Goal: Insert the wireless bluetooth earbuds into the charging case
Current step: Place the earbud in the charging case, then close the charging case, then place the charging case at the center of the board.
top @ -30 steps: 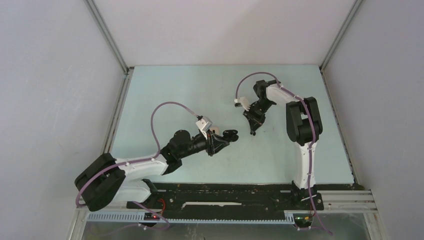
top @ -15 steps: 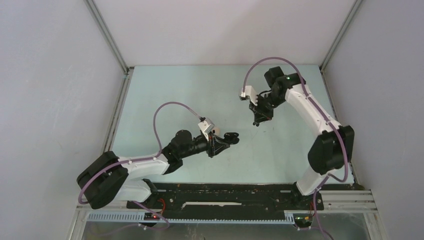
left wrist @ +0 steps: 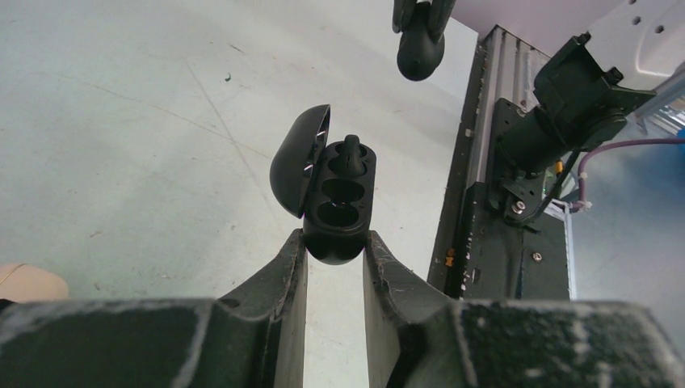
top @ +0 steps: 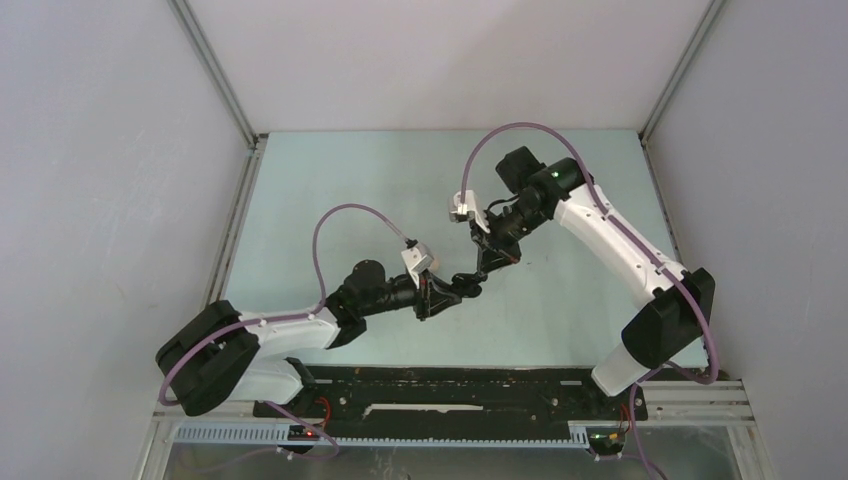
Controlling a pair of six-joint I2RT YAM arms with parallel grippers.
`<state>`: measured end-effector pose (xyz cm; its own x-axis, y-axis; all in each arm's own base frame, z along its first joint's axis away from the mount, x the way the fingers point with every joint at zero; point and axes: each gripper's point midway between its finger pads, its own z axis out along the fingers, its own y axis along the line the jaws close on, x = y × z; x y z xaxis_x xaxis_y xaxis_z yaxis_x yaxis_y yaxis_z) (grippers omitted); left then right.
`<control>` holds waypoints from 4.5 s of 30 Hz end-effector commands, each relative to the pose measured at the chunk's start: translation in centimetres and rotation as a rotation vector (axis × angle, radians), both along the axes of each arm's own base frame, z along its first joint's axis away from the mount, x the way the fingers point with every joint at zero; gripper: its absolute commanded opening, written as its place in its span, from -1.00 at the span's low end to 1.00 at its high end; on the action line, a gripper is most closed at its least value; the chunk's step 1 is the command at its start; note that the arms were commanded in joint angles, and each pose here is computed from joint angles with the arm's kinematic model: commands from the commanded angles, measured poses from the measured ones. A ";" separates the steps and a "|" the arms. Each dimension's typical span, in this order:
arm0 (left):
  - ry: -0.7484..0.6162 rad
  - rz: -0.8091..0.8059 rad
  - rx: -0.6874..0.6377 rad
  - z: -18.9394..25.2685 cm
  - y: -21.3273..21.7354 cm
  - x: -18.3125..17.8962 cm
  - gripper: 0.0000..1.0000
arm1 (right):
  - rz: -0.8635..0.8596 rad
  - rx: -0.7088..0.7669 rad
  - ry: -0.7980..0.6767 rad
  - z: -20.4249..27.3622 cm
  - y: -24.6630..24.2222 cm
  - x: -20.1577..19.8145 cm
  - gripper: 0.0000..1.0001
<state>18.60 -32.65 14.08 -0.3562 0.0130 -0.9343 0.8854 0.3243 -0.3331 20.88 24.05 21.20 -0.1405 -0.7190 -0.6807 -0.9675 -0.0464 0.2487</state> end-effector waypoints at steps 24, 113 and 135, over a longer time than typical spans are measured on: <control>-0.080 -0.153 -0.123 4.3 -2.2 -2.0 -1.00 | 0.051 0.052 -0.009 0.4 2.9 -2.4 -1.00; 0.268 0.021 -0.064 0.7 -5.4 2.2 -1.00 | -1.142 0.346 0.213 -3.1 -16.3 10.6 1.00; 0.725 0.149 0.329 -9.5 -10.1 6.2 -0.49 | -1.194 0.298 0.320 -6.4 -18.6 10.6 0.99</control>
